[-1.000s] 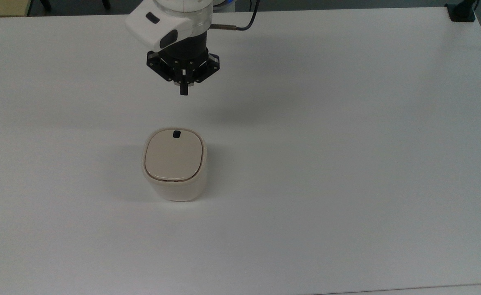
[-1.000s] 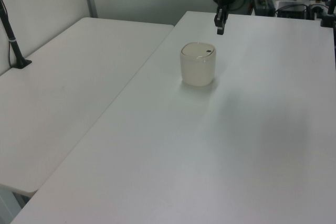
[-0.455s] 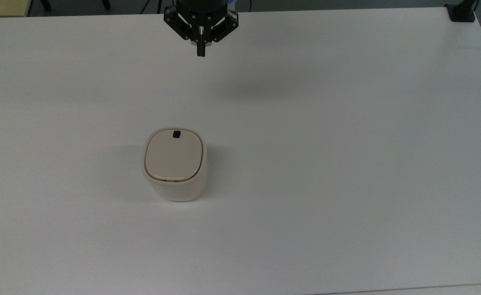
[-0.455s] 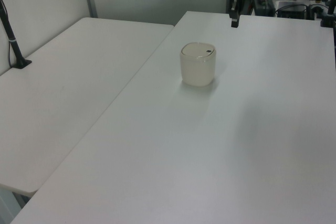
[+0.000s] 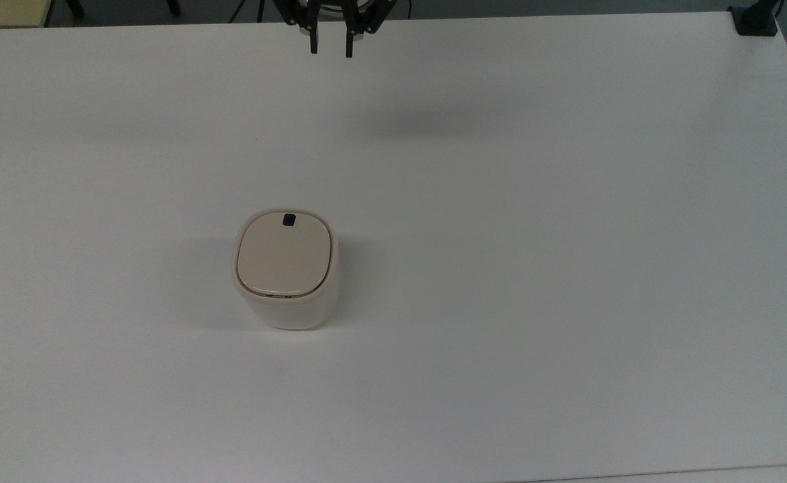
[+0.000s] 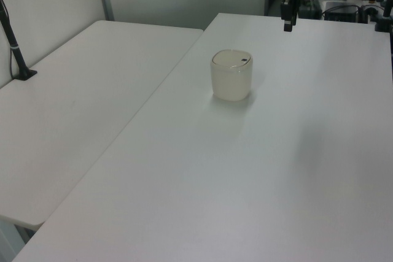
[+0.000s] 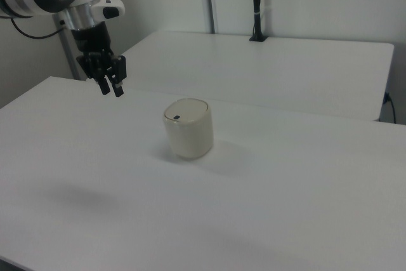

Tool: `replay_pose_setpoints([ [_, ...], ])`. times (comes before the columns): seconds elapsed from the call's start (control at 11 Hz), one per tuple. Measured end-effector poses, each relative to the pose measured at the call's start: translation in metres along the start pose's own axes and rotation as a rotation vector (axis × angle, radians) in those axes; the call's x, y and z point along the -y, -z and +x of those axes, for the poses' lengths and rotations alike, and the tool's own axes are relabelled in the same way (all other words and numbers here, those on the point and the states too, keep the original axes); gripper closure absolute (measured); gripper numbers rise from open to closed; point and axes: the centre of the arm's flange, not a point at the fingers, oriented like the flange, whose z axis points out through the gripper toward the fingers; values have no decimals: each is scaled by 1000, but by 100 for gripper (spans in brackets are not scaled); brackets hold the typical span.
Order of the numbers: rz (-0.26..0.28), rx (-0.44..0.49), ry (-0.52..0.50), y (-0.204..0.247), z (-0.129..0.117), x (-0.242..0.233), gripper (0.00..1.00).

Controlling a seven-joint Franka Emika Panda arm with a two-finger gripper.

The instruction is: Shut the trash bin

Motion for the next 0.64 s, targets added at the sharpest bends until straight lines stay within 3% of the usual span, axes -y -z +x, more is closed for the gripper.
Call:
replay_pose_setpoints([
  [0.27,-1,8,-2,-4,0,-1,11],
  [0.36,-1,8,-3,-4,0,-2,0],
  [0.64,-1,8,-8,-4,0,-4,0],
])
